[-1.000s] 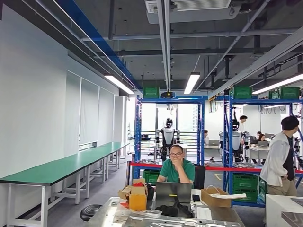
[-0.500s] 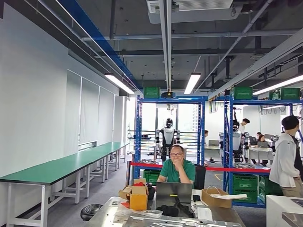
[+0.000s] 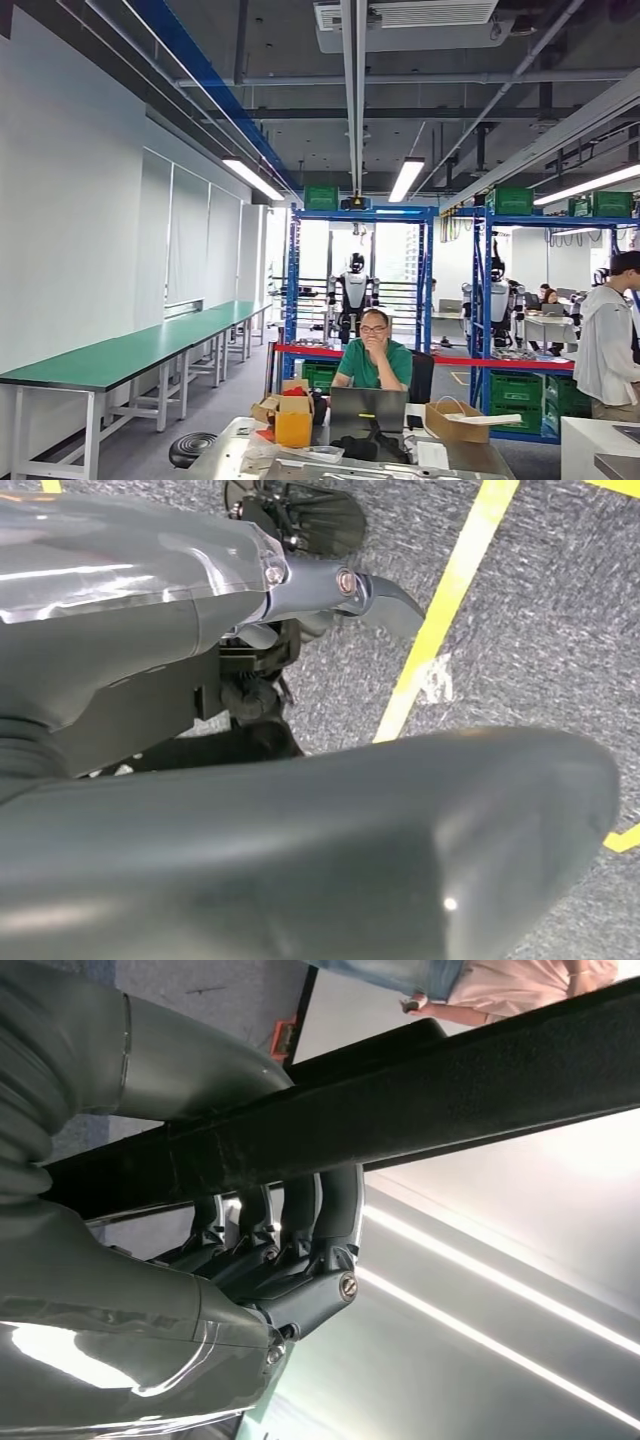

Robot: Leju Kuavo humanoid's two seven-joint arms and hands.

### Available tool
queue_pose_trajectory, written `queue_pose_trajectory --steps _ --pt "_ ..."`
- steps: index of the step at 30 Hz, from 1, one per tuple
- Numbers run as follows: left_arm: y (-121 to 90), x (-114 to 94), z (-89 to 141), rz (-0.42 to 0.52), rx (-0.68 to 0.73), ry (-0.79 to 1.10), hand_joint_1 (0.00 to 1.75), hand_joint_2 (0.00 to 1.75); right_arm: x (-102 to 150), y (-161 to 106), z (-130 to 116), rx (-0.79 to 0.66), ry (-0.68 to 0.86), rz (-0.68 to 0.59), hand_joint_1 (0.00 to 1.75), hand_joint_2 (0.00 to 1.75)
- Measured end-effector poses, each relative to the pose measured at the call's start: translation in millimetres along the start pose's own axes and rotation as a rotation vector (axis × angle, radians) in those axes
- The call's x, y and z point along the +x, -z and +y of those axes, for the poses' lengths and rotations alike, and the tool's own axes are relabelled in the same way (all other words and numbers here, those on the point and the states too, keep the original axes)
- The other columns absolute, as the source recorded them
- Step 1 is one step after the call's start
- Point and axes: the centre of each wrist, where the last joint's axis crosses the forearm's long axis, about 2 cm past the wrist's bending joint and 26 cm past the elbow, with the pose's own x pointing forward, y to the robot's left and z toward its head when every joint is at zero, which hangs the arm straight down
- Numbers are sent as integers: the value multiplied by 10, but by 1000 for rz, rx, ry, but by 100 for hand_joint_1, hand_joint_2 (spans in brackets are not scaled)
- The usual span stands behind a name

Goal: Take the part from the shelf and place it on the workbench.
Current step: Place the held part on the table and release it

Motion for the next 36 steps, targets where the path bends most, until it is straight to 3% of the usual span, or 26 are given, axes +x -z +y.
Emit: queue_pose_trajectory --steps 36 --pt "-2 -11 -25 -12 -16 2 0 175 5 -7 -7 -2 -7 -2 175 175"
